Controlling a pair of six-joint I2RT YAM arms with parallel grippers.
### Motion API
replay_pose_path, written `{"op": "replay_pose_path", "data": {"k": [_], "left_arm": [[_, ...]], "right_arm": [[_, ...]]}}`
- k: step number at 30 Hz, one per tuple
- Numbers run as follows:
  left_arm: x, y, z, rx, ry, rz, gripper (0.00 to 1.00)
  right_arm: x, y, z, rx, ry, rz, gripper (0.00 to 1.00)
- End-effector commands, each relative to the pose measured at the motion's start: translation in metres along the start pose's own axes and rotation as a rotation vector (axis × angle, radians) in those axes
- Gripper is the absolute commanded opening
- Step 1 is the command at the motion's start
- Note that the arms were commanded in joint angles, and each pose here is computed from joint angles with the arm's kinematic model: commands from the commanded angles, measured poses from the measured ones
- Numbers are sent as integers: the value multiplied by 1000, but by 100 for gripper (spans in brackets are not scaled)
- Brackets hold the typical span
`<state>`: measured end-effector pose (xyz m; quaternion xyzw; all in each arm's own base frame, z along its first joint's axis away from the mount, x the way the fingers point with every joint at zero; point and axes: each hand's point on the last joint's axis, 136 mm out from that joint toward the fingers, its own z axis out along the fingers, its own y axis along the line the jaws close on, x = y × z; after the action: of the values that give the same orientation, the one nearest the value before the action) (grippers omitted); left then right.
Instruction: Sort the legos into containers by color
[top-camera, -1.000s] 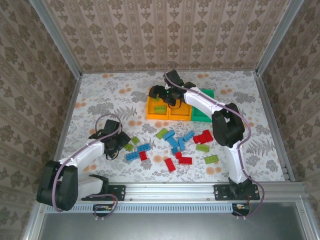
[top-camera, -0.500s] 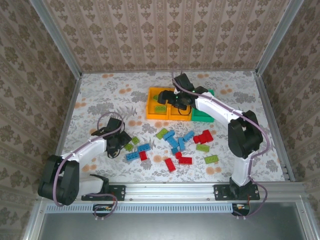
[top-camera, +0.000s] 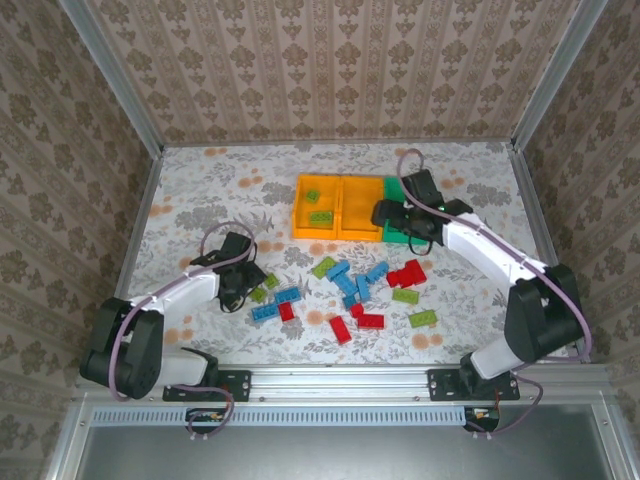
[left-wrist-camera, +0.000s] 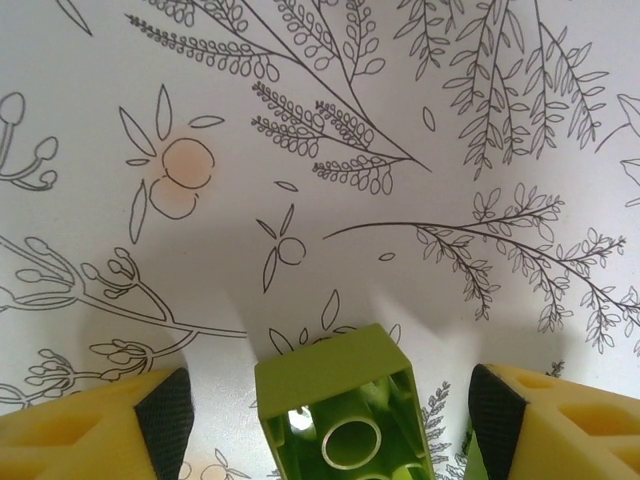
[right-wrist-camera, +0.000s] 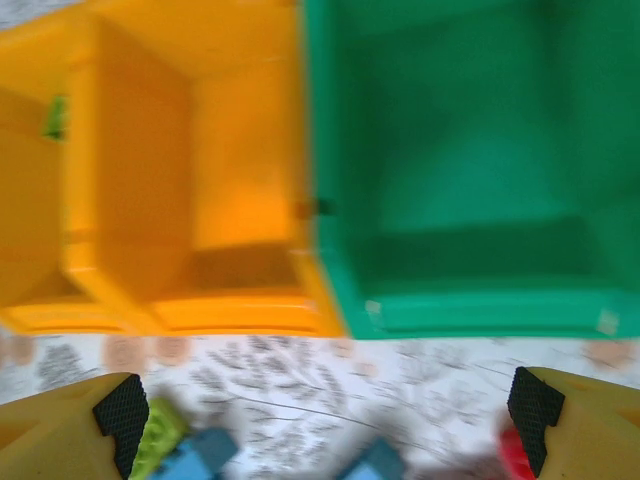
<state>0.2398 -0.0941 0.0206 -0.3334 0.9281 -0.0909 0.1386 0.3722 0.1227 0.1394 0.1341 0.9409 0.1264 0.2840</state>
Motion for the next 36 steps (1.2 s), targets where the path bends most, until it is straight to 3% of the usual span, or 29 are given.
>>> {"op": "replay_pose_path", "data": {"k": [1,8,15,28,36], "left_arm": [[8,-37,4,135,48,-21,71],[1,-42,2,143,13,-8,54],[-12,-46,-3,149,-33,5,35],[-65,-74,-52,195,-180,104,35],[-96,-145,-84,359,-260,229,36]], "right_arm": [[7,-30,-13,54,-20,35,96],[20,-72,-30,112,-57,93,97],[48,-91,-31,139,-31,71,96],[76,-108,-25,181,21,68,95],[77,-101,-20,158,33,76,95]]}}
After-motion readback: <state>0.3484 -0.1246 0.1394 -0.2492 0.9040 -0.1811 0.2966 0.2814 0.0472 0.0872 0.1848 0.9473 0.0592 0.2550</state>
